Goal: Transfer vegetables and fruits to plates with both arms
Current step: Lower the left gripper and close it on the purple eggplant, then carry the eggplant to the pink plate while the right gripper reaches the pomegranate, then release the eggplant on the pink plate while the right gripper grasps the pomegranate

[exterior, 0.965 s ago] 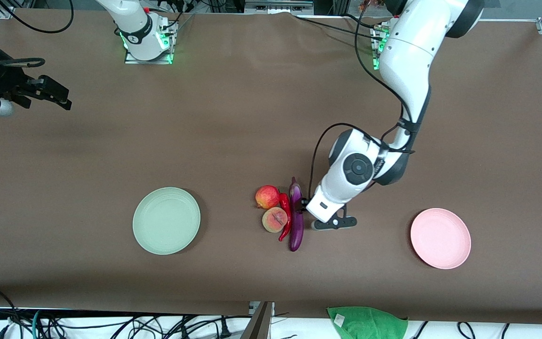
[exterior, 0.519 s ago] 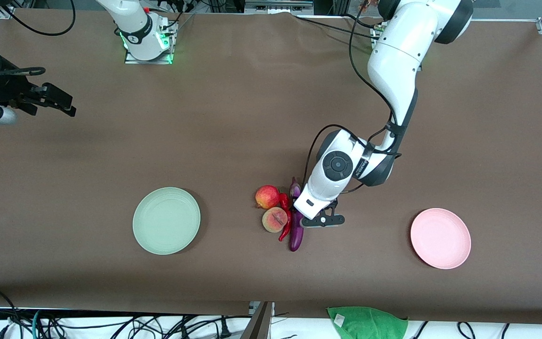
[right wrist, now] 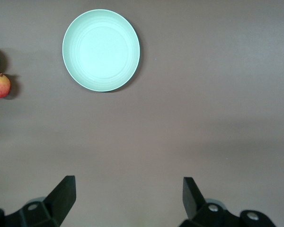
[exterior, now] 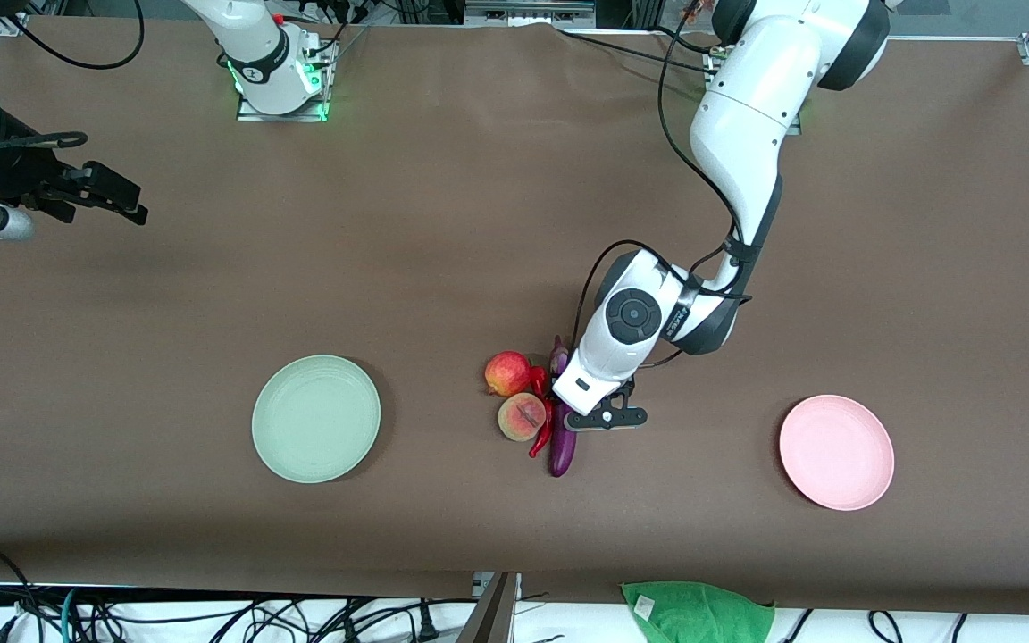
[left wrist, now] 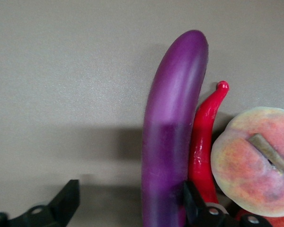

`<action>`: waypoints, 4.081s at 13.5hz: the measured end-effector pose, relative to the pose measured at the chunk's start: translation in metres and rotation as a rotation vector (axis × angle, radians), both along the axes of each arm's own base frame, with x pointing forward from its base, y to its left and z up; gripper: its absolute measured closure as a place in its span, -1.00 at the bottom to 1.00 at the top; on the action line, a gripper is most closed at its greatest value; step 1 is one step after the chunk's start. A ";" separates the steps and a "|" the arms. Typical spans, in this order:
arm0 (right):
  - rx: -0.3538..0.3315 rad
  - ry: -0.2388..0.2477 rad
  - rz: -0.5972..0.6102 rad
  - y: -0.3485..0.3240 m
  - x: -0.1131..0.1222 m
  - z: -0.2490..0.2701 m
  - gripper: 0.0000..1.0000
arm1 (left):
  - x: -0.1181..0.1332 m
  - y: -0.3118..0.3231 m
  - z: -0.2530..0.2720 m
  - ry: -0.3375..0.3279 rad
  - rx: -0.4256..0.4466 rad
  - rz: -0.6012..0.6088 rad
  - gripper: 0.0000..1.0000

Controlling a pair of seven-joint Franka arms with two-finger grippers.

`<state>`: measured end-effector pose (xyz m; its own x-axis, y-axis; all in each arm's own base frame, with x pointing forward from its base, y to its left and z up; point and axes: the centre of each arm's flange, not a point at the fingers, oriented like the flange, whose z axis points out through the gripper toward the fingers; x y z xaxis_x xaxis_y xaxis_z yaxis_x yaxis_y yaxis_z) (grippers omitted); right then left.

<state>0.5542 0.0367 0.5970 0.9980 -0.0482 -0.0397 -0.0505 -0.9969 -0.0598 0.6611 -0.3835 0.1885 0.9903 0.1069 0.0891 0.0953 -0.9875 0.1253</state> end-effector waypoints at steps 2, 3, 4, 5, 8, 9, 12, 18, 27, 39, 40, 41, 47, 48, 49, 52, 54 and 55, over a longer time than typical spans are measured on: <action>0.000 0.004 0.000 0.000 0.001 -0.002 -1.00 | 0.000 -0.001 0.001 -0.002 -0.003 0.002 -0.74; 0.000 0.004 0.000 0.000 0.001 -0.002 -1.00 | 0.000 -0.003 0.002 -0.005 -0.007 0.004 -0.54; 0.000 0.004 0.000 0.000 0.001 -0.002 -1.00 | 0.000 -0.003 0.002 -0.005 -0.008 0.007 -0.28; 0.000 0.004 0.000 0.000 0.001 -0.002 -1.00 | 0.000 -0.003 0.002 -0.006 -0.008 0.010 -0.07; 0.001 0.010 -0.001 -0.001 0.003 -0.006 -1.00 | 0.003 -0.004 0.002 -0.036 -0.025 0.020 0.25; 0.001 0.012 -0.001 -0.001 0.003 -0.007 -1.00 | 0.003 -0.004 0.001 -0.039 -0.028 0.029 0.12; 0.001 0.016 -0.002 -0.001 0.005 -0.009 -1.00 | 0.004 -0.003 0.000 -0.039 -0.035 0.050 -0.48; 0.004 0.099 0.015 0.006 0.022 -0.054 -1.00 | 0.005 0.000 -0.007 -0.035 -0.036 0.064 -0.64; 0.058 0.084 -0.094 0.179 0.052 -0.166 -1.00 | 0.020 0.022 -0.005 -0.041 -0.033 0.098 0.23; 0.118 -0.082 -0.329 0.427 0.029 -0.345 -1.00 | 0.086 0.369 0.072 0.151 0.064 -0.093 0.28; 0.119 -0.088 -0.323 0.430 0.028 -0.348 -1.00 | 0.086 0.383 0.070 0.152 0.063 -0.099 0.28; 0.128 -0.101 -0.321 0.431 0.029 -0.350 -1.00 | 0.085 0.392 0.069 0.153 0.063 -0.106 0.28; 0.175 -0.163 -0.326 0.433 0.040 -0.370 -1.00 | 0.079 0.449 0.029 0.145 0.069 -0.162 0.28; 0.178 -0.168 -0.326 0.433 0.040 -0.375 -1.00 | 0.077 0.456 0.022 0.143 0.068 -0.163 0.28; 0.182 -0.175 -0.326 0.433 0.040 -0.378 -1.00 | 0.076 0.458 0.017 0.142 0.068 -0.166 0.28; 0.197 -0.195 -0.331 0.432 0.044 -0.386 -1.00 | 0.077 0.452 0.017 0.135 0.065 -0.175 0.00; 0.198 -0.203 -0.334 0.430 0.047 -0.387 -0.99 | 0.079 0.447 0.021 0.128 0.064 -0.182 -0.43; 0.200 -0.209 -0.335 0.429 0.048 -0.386 -0.87 | 0.080 0.443 0.023 0.123 0.063 -0.187 -0.60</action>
